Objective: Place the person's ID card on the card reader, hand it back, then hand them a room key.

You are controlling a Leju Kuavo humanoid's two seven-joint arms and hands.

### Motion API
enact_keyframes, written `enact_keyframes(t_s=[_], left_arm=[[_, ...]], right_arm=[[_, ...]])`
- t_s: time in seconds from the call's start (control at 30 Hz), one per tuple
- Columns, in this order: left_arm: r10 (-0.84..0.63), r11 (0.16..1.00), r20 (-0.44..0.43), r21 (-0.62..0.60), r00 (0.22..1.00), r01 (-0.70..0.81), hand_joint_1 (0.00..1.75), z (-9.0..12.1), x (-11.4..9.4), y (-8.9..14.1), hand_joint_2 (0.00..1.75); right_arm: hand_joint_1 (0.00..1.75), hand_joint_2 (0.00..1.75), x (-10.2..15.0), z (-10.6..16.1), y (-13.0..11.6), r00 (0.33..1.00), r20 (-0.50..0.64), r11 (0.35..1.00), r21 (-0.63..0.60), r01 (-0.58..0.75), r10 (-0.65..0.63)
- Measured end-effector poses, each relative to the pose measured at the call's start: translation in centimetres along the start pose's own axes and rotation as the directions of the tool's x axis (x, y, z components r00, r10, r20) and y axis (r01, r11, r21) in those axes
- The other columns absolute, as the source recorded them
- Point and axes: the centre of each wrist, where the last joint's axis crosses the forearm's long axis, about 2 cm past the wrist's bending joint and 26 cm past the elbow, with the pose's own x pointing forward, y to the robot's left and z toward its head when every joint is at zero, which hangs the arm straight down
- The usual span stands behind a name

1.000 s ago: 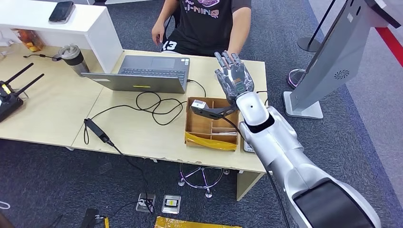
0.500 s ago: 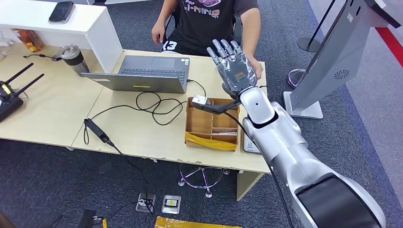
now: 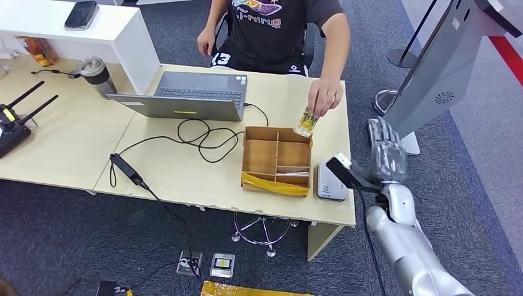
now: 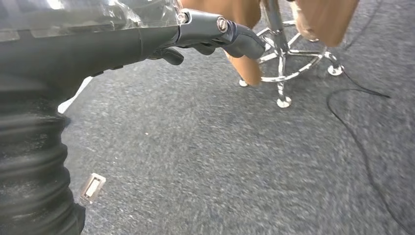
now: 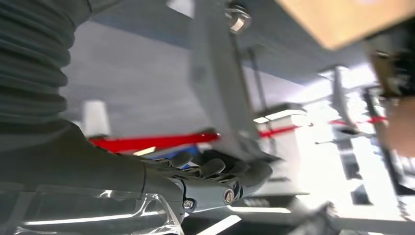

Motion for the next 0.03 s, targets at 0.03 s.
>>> enact_keyframes(t_s=[0.03], left_arm=[[0.000,1.000,-0.005,0.003,1.000,0.000,0.00,0.01,-0.05,0.01,1.75]], right_arm=[[0.00,1.75,-0.97,0.67,0.24,1.000,-0.026,1.000,0.008,0.009,-0.009]])
